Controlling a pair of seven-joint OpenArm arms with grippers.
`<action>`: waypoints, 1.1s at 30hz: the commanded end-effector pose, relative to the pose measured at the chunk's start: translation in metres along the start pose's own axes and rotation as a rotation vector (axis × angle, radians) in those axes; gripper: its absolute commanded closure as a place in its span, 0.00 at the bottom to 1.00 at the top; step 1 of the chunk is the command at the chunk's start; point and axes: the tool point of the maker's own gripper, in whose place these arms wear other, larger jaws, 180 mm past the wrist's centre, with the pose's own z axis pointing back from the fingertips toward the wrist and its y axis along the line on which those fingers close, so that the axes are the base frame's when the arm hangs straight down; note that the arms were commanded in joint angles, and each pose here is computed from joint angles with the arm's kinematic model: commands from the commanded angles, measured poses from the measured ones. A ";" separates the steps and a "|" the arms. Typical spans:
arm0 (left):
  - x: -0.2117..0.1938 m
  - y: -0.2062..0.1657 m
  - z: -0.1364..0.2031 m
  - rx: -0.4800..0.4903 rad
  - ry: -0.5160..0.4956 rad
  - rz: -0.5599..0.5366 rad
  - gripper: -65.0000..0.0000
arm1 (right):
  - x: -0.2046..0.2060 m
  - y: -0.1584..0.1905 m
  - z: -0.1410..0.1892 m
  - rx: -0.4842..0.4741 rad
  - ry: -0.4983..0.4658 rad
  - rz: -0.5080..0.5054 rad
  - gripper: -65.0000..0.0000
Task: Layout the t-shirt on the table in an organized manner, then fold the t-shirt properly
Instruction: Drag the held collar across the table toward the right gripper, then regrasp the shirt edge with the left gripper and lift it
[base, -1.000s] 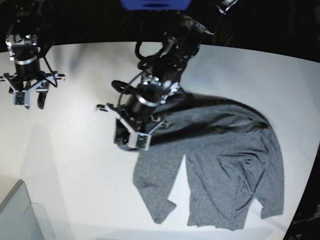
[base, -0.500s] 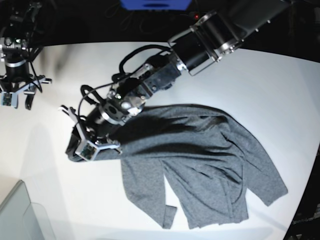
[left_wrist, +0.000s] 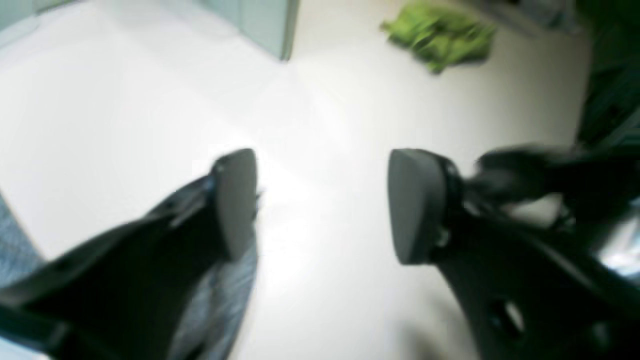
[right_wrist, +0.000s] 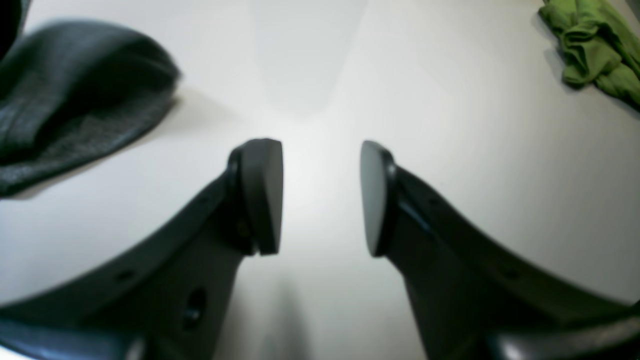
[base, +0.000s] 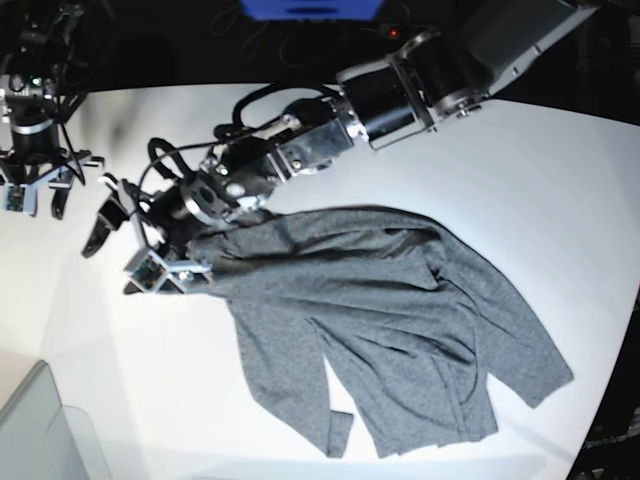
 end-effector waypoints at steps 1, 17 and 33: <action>0.031 0.000 0.003 -0.018 -0.092 -0.025 0.31 | 0.013 -0.001 0.001 0.000 -0.047 0.005 0.60; 0.024 0.336 0.175 0.831 -0.138 0.138 0.29 | 0.003 0.074 0.004 0.161 -0.027 -0.066 0.60; -0.048 0.414 0.240 1.056 0.102 0.155 0.29 | -0.001 0.122 0.012 0.291 -0.011 -0.054 0.60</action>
